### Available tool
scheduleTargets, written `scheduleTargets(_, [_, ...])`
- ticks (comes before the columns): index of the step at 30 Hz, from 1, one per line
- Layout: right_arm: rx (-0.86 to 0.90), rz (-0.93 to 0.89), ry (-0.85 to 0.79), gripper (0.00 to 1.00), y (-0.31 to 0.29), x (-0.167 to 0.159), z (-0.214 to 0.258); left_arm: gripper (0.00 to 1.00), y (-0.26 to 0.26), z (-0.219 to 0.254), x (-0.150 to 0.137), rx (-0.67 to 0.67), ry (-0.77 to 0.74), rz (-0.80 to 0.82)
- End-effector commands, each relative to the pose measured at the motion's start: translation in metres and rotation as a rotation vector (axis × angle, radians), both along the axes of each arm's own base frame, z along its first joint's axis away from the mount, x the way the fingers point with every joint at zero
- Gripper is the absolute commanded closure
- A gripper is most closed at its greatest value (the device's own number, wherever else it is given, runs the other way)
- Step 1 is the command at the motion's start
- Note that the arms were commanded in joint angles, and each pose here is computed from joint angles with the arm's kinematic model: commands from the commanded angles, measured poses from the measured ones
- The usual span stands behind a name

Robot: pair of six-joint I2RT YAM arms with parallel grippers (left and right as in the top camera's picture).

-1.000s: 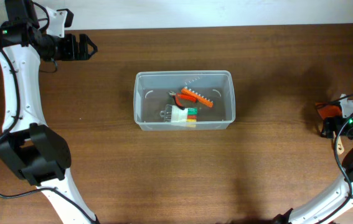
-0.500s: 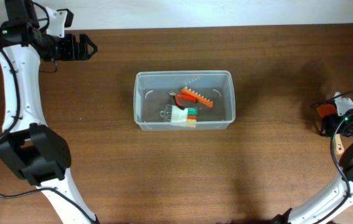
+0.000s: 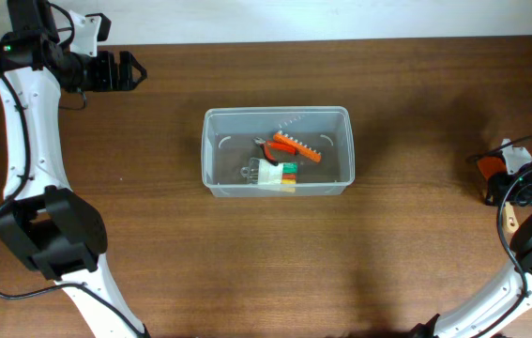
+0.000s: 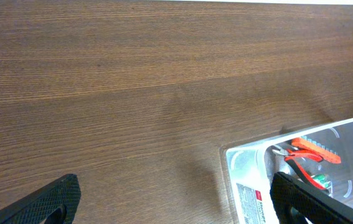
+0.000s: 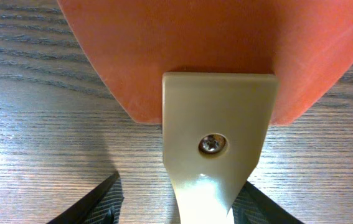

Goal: Pack container
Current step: 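Lower the right gripper onto the scraper handle and close on it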

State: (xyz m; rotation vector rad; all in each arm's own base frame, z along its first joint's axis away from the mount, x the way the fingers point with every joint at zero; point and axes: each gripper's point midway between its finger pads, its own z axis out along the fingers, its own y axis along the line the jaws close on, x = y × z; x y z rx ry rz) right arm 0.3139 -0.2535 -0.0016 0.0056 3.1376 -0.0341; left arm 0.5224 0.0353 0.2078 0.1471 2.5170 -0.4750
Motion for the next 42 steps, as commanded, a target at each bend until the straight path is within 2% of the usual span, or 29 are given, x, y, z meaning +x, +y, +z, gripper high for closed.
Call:
scheduleTargets(1, [-0.011,0.007,0.03,0.45,-0.0014,-0.0031,-0.0069,0.01,0.0021,0.0062,0.002,-0.001,-0.015,0.01])
scheduleTargets(9, [-0.029,0.007,0.034,0.56,-0.0048,-0.0033,-0.0068,0.01,0.0021,0.0062,0.002,-0.001,-0.015,0.01])
scheduleTargets(16, [-0.03,0.007,0.031,0.59,-0.0052,-0.0027,-0.0068,0.01,0.0021,0.0062,0.002,-0.001,-0.015,0.01])
scheduleTargets(19, [-0.031,0.007,0.031,0.64,-0.0052,-0.0026,-0.0068,0.01,0.0021,0.0062,0.002,-0.001,-0.015,0.01])
scheduleTargets(28, [-0.031,0.007,0.03,0.73,-0.0053,-0.0024,-0.0068,0.01,0.0021,0.0062,0.002,-0.001,-0.015,0.01])
scheduleTargets(42, [-0.036,-0.036,0.023,0.77,-0.0064,-0.001,-0.0067,0.01,0.0021,0.0062,0.002,-0.001,-0.015,0.01])
